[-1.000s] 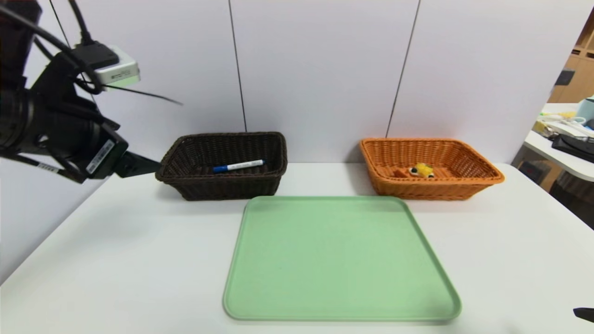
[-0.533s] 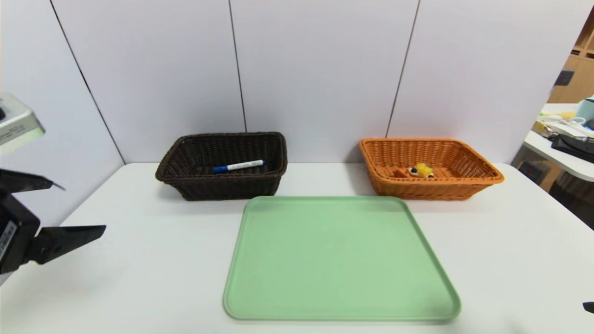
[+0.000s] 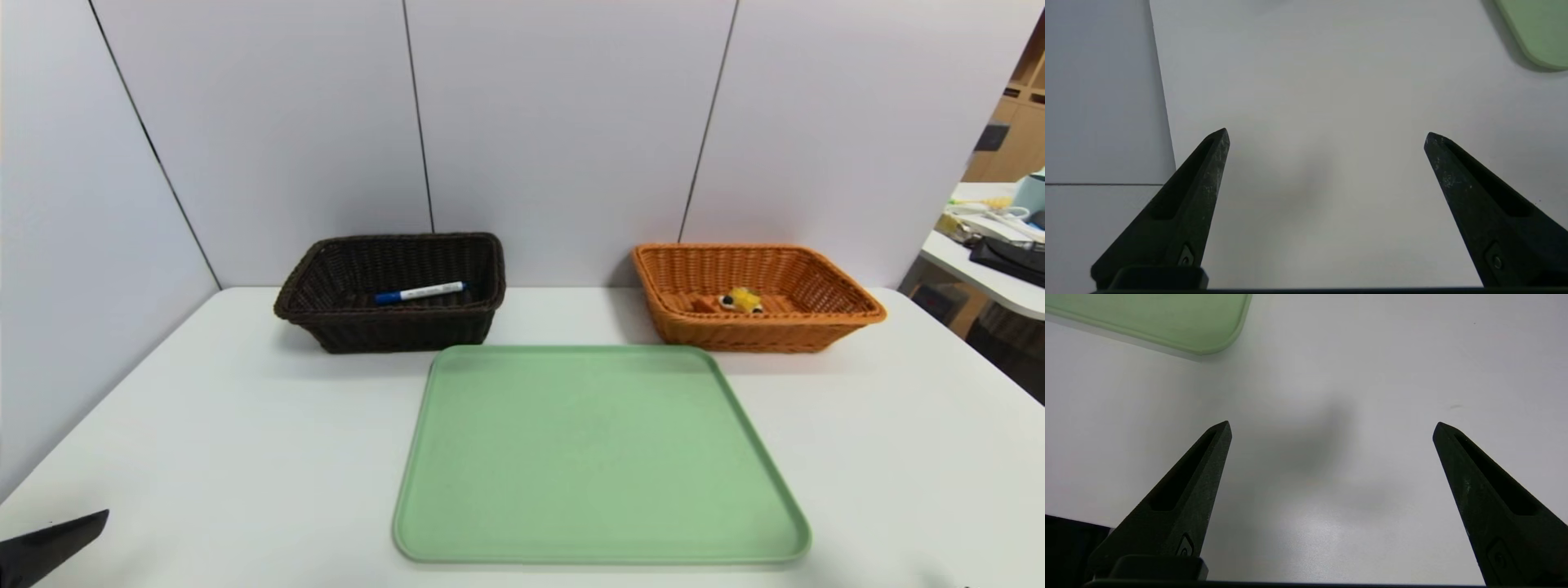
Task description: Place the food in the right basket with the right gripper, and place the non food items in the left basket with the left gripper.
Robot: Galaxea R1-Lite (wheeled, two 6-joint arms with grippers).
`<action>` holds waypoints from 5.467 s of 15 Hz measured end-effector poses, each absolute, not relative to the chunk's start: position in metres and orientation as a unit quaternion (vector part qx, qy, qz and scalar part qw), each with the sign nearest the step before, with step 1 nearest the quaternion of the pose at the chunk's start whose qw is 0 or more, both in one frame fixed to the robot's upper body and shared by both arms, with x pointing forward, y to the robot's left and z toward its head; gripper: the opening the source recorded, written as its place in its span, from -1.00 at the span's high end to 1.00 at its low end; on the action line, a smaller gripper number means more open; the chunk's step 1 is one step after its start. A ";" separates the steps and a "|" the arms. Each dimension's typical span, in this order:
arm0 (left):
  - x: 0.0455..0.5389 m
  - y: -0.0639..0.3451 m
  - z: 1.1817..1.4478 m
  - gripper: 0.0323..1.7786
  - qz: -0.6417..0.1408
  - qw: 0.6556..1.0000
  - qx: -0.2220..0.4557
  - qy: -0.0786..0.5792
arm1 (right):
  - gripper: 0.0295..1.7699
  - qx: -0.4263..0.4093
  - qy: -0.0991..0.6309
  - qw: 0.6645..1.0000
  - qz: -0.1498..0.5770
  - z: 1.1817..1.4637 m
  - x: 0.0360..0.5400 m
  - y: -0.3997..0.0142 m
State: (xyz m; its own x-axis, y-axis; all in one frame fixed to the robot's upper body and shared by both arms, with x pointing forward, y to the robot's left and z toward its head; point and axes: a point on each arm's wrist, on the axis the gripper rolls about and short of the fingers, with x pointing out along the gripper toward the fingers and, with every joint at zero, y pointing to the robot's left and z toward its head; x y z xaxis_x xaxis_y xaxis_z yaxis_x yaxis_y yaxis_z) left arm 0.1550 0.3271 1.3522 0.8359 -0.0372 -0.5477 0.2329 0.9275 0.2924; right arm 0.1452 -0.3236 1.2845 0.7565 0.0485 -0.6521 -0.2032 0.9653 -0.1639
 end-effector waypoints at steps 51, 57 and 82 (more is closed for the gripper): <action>0.049 0.326 1.238 -0.90 -0.162 0.967 0.107 0.166 | -0.92 -0.074 0.267 0.958 -0.068 1.220 0.071 -0.340; 0.048 0.326 1.230 -0.90 -0.165 0.966 0.108 0.164 | -0.92 -0.059 0.248 0.965 -0.058 1.213 0.064 -0.339; 0.039 0.329 1.207 -0.90 -0.113 0.984 0.102 0.092 | -0.92 -0.036 0.134 0.990 -0.021 1.201 0.038 -0.338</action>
State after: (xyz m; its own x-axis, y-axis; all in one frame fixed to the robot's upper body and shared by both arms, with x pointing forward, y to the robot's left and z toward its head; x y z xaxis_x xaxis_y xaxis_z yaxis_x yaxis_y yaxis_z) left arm 0.0392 0.3289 1.2067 0.9572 -0.2043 -0.2051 0.2420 0.9535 0.1796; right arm 0.0381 -0.3376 1.2015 0.9631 -0.0515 -0.2643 0.0322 0.9965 -0.0765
